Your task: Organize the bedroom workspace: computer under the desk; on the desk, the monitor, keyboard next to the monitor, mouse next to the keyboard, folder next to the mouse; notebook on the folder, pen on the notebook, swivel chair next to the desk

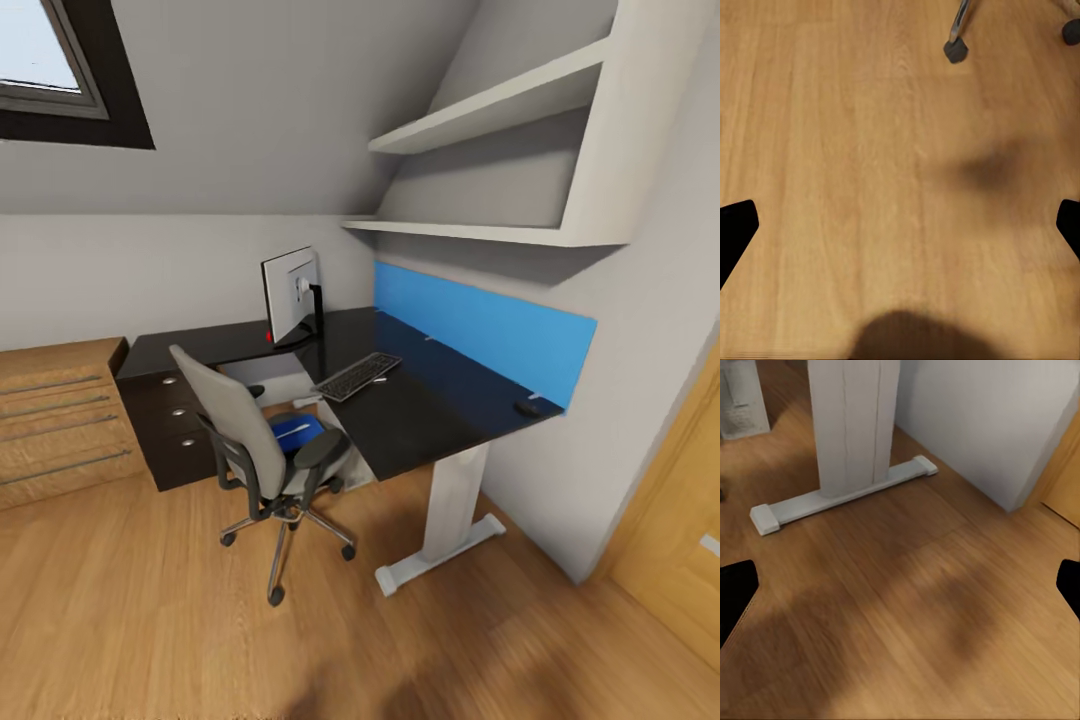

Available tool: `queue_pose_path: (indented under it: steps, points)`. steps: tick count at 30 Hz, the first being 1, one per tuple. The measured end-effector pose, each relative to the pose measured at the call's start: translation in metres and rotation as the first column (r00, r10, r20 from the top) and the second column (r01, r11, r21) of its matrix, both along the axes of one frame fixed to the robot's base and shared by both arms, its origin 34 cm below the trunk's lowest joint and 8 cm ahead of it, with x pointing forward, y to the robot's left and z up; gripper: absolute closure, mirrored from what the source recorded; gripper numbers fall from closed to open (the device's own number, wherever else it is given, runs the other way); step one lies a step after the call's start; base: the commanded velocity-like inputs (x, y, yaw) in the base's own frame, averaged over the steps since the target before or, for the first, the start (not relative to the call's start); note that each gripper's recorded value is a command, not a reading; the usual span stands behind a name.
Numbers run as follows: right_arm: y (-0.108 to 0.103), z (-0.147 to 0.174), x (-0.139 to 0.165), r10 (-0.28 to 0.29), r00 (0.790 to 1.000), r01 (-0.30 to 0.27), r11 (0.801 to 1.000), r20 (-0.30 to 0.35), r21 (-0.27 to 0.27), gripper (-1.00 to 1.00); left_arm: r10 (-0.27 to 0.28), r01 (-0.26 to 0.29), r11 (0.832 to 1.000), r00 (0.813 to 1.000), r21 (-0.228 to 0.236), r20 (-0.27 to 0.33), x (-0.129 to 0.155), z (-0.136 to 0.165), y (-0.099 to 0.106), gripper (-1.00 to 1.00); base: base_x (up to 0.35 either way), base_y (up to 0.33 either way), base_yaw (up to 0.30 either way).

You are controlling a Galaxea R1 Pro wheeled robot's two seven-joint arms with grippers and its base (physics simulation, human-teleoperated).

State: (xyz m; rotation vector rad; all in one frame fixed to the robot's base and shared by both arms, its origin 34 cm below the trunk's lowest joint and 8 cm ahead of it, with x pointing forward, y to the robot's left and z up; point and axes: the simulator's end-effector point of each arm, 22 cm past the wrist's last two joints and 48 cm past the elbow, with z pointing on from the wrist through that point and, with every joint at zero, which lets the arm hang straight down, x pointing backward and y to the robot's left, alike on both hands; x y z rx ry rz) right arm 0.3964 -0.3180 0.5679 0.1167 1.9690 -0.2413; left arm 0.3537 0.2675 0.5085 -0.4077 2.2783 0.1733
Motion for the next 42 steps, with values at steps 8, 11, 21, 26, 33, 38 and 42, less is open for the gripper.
queue_pose_path:
  steps: [8,11,21,26,33,38,42]
  points:
    - [0.0003,0.0000,0.0001,0.001,1.000,-0.001,1.000,0.000,0.000,-1.00,-0.002,0.002,1.000,1.000,0.001,0.000,0.0000,0.0000,0.0005,-1.00,0.000,0.000,0.287]
    - [0.0003,0.0000,0.0001,0.001,1.000,-0.001,1.000,0.000,0.000,-1.00,-0.002,0.002,1.000,1.000,0.002,0.000,0.0001,0.0001,0.0009,-1.00,0.000,0.000,0.287]
    - [0.0004,0.0000,0.0001,0.002,1.000,-0.002,1.000,0.000,0.000,-1.00,-0.003,0.003,1.000,1.000,0.007,-0.001,-0.0004,-0.0002,0.0043,-1.00,0.000,0.000,0.287]
    - [0.0003,0.0000,0.0001,0.002,1.000,-0.002,1.000,0.000,0.000,-1.00,-0.033,0.033,0.999,0.999,0.015,-0.006,-0.0008,-0.0007,0.0015,-1.00,0.000,0.000,0.287]
    - [0.0003,0.0000,0.0001,0.001,1.000,-0.001,1.000,0.000,0.000,-1.00,-0.089,0.089,0.996,0.996,0.030,-0.011,0.0001,-0.0008,-0.0052,-1.00,0.000,0.000,0.288]
    - [0.0000,-0.0001,-0.0001,0.004,1.000,-0.004,1.000,-0.001,-0.001,-1.00,-0.096,0.096,0.995,0.995,0.033,-0.016,-0.0011,-0.0016,-0.0049,-1.00,0.000,0.000,0.283]
    - [-0.0013,0.0010,0.0008,0.004,1.000,-0.004,1.000,0.004,-0.003,-1.00,-0.095,0.096,0.995,0.995,0.029,-0.032,-0.0062,-0.0048,-0.0047,-1.00,0.000,0.000,0.230]
